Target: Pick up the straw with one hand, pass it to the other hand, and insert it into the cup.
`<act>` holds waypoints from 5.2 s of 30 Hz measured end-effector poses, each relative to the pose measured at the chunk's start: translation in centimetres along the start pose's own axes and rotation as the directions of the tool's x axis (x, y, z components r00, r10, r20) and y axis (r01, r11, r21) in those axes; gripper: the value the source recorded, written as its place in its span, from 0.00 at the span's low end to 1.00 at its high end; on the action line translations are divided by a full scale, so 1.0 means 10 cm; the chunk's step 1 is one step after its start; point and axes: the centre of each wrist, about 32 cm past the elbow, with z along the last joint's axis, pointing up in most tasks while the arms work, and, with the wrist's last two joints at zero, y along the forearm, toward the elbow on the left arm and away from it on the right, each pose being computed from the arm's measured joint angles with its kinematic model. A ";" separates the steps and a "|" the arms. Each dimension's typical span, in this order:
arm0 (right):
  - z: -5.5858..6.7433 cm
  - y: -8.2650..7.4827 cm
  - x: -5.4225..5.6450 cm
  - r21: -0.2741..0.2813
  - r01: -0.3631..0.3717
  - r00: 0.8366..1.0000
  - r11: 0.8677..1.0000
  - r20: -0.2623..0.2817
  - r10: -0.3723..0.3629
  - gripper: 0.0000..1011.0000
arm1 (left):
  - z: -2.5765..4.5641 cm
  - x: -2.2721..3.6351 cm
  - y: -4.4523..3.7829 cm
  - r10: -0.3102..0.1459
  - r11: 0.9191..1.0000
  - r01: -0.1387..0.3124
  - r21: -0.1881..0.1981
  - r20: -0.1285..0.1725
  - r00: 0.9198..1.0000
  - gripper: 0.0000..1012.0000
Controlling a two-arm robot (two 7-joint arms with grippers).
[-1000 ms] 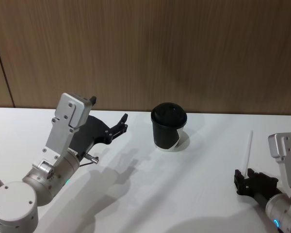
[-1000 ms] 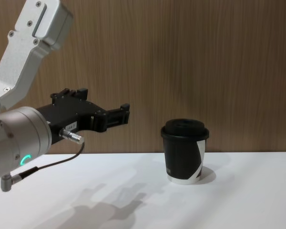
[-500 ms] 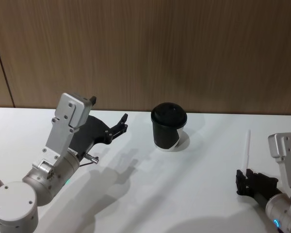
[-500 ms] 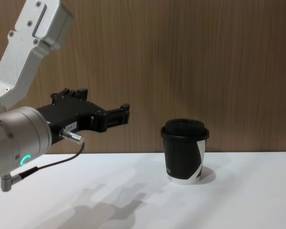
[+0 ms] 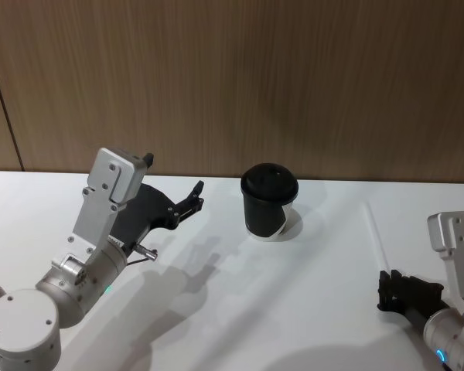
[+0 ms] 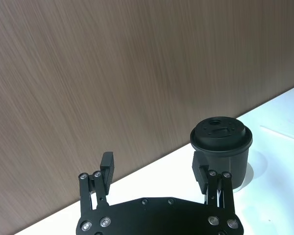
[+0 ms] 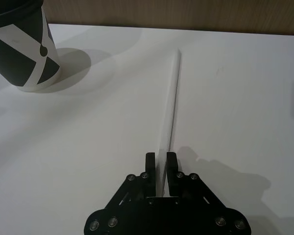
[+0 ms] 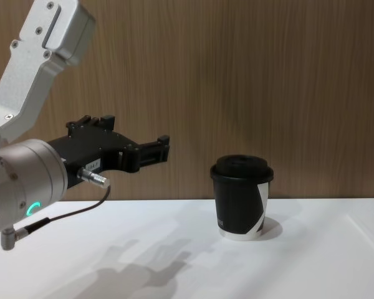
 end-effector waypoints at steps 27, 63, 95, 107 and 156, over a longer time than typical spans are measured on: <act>-0.02 0.03 0.12 0.051 0.011 0.999 0.999 0.048 -0.013 0.00 | 0.000 0.000 0.000 0.000 1.000 0.000 0.000 0.000 1.000 0.99; 0.31 -0.14 0.93 0.405 -0.328 0.900 0.853 0.409 0.152 0.00 | 0.000 0.000 0.000 0.000 1.000 0.000 0.000 0.000 1.000 0.99; 0.70 -0.15 1.09 0.454 -0.672 0.715 0.585 0.603 0.354 0.00 | 0.000 0.000 0.000 0.000 1.000 0.000 0.000 0.000 1.000 0.99; 0.74 -0.12 1.02 0.450 -0.707 0.688 0.545 0.616 0.384 0.00 | 0.000 0.000 0.000 0.000 1.000 0.000 0.000 0.000 1.000 0.99; 0.77 -0.10 0.97 0.447 -0.728 0.671 0.520 0.622 0.404 0.00 | 0.213 0.212 -0.001 -0.160 0.987 0.144 -0.070 -0.383 0.910 0.99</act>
